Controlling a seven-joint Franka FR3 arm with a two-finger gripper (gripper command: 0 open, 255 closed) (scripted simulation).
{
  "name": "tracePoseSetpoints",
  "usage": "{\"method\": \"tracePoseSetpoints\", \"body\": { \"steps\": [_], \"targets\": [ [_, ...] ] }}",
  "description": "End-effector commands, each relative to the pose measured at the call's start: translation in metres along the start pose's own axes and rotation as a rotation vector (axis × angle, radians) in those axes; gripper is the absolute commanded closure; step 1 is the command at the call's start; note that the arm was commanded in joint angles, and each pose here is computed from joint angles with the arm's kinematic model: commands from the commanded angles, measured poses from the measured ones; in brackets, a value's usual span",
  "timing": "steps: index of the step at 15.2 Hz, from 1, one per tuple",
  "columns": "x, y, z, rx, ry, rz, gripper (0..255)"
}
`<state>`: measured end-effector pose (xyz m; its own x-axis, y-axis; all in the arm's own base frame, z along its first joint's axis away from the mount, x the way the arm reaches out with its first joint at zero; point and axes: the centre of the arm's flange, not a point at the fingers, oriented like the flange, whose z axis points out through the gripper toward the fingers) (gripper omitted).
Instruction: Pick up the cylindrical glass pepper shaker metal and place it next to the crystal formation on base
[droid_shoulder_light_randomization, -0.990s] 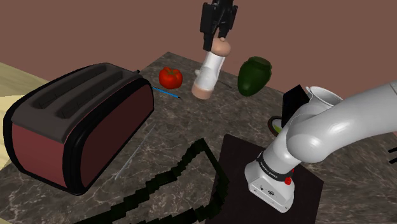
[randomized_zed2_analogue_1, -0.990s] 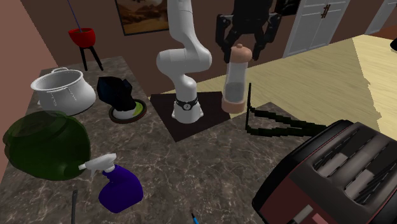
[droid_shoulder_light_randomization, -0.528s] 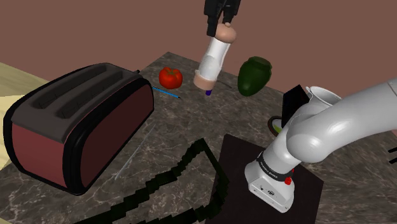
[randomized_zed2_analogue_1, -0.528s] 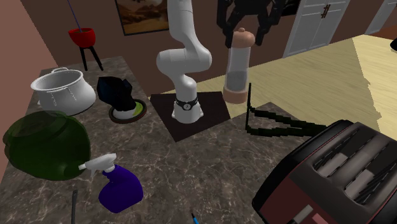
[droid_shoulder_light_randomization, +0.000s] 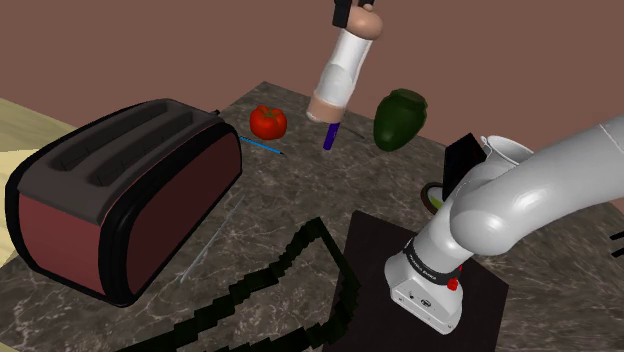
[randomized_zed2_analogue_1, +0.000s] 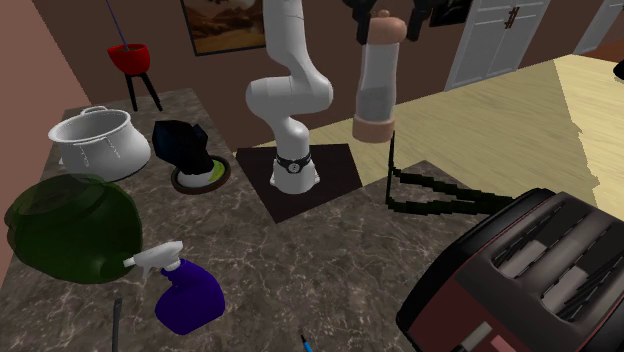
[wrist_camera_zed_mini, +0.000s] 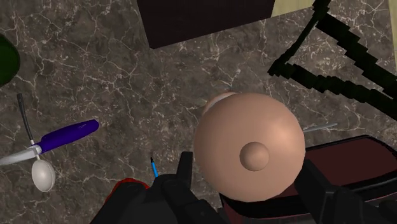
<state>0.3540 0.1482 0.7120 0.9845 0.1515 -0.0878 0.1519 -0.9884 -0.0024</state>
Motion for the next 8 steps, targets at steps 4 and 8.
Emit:
{"method": "tracePoseSetpoints", "body": {
  "steps": [4,8],
  "targets": [
    [-0.022,0.047,-0.002,0.0,0.0,0.0,255],
    [-0.042,0.096,-0.001,0.0,0.0,0.0,255]
  ]
}}
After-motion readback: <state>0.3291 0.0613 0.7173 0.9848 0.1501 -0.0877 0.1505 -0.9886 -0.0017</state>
